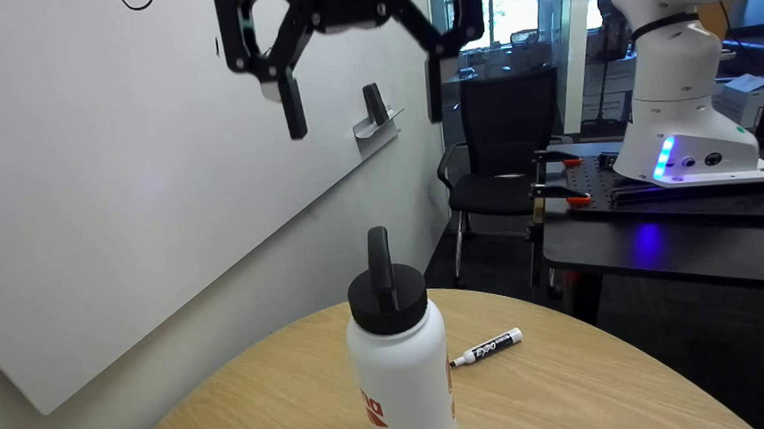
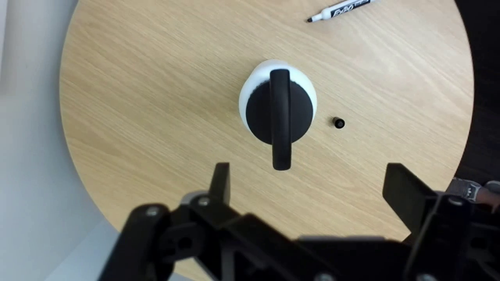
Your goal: Place the black lid on top of the white bottle
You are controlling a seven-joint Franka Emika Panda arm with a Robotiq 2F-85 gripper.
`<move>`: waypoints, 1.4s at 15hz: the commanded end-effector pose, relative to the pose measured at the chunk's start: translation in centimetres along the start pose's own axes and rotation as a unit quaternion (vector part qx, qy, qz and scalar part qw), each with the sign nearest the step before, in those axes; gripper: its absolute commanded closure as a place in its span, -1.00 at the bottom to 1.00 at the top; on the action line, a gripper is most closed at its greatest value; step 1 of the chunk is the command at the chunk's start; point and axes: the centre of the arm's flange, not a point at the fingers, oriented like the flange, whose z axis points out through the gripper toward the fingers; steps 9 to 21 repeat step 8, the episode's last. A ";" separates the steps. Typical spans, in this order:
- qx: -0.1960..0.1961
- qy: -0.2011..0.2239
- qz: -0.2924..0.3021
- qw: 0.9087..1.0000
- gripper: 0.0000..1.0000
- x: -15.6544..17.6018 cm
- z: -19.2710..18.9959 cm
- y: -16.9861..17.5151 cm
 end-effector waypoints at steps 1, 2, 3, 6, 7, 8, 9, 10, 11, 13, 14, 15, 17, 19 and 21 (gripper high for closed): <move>0.009 -0.016 0.037 0.999 -1.00 -4.4 -3.8 -2.3; 0.011 -0.014 0.044 0.999 -1.00 -5.2 -4.2 -2.6; 0.015 -0.010 0.048 0.999 -1.00 -6.0 -4.4 -2.8; 0.024 -0.001 0.071 0.997 -1.00 -8.2 -4.1 -3.0; 0.026 0.000 0.076 0.997 -1.00 -8.7 -3.7 -3.0; 0.029 0.004 0.078 0.997 -1.00 -9.1 -3.3 -2.9; 0.029 0.004 0.078 0.997 -1.00 -9.1 -3.3 -2.9; 0.029 0.004 0.078 0.997 -1.00 -9.1 -3.3 -2.9; 0.029 0.004 0.078 0.997 -1.00 -9.1 -3.3 -2.9; 0.029 0.004 0.078 0.997 -1.00 -9.1 -3.3 -2.9; 0.029 0.004 0.078 0.997 -1.00 -9.1 -3.3 -2.9; 0.029 0.004 0.078 0.997 -1.00 -9.1 -3.3 -2.9; 0.029 0.004 0.078 0.997 -1.00 -9.1 -3.3 -2.9; 0.029 0.004 0.078 0.997 -1.00 -9.1 -3.3 -2.9; 0.029 0.004 0.078 0.997 -1.00 -9.1 -3.3 -2.9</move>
